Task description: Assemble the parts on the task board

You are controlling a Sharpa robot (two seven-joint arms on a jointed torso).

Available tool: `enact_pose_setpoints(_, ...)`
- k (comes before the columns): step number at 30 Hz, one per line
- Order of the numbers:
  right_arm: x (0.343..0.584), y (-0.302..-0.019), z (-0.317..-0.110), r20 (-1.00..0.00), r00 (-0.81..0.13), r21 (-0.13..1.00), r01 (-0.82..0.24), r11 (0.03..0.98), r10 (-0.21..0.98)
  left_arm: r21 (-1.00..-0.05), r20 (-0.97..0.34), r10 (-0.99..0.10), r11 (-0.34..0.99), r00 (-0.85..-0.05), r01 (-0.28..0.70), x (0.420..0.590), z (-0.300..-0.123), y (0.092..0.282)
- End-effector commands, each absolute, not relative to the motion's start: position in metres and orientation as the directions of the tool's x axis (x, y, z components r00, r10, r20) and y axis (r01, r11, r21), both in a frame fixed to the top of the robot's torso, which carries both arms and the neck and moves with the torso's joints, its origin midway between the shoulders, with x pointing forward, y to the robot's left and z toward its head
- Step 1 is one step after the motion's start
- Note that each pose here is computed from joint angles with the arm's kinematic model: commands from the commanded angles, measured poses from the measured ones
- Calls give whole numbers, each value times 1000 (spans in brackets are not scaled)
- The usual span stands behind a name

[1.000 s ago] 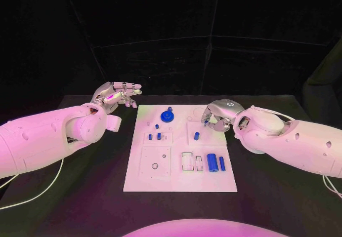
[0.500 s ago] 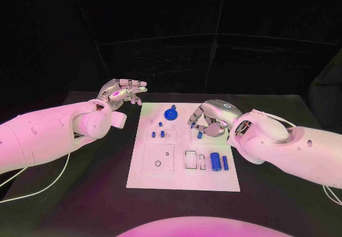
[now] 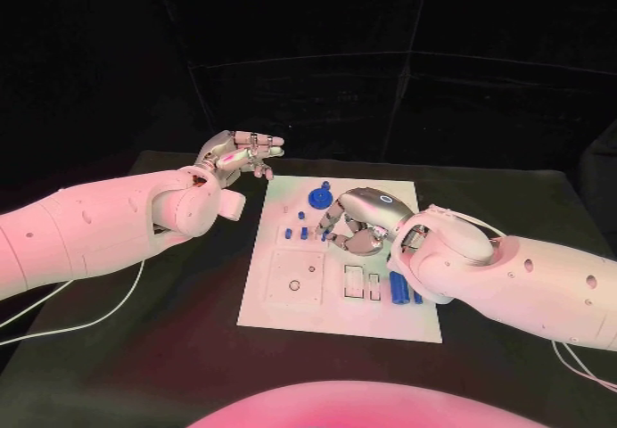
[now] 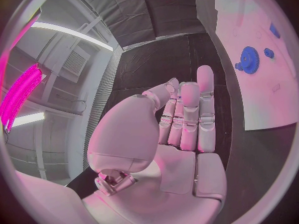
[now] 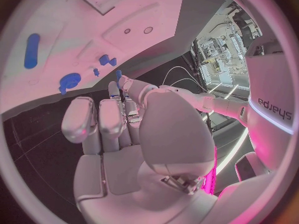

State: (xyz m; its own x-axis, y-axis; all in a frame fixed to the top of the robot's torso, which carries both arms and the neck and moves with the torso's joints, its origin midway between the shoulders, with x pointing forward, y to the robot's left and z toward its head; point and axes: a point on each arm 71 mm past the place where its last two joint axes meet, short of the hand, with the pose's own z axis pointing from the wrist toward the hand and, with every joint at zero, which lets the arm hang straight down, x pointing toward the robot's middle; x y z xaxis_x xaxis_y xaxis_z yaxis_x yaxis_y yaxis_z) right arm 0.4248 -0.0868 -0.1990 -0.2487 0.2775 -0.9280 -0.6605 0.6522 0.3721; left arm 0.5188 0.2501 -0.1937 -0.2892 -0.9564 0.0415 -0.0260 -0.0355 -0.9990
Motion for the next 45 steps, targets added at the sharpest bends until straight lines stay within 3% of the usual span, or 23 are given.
enact_pose_setpoints(1,422,-80,-210,-935,-275,355,-677,645,225,-999,50,-953,-47,-300,-15,519,-191,246)
enact_pose_setpoints(9,417,-65,-230,-932,-309,358,-686,634,191,-999,54,-949,-51,-312,-17,519,-191,241)
enact_pose_setpoints(23,414,-54,-244,-931,-333,348,-690,635,148,-998,57,-946,-54,-320,-20,519,-191,239)
enact_pose_setpoints(45,418,-54,-251,-933,-338,334,-682,651,126,-998,59,-944,-54,-325,-26,519,-192,238)
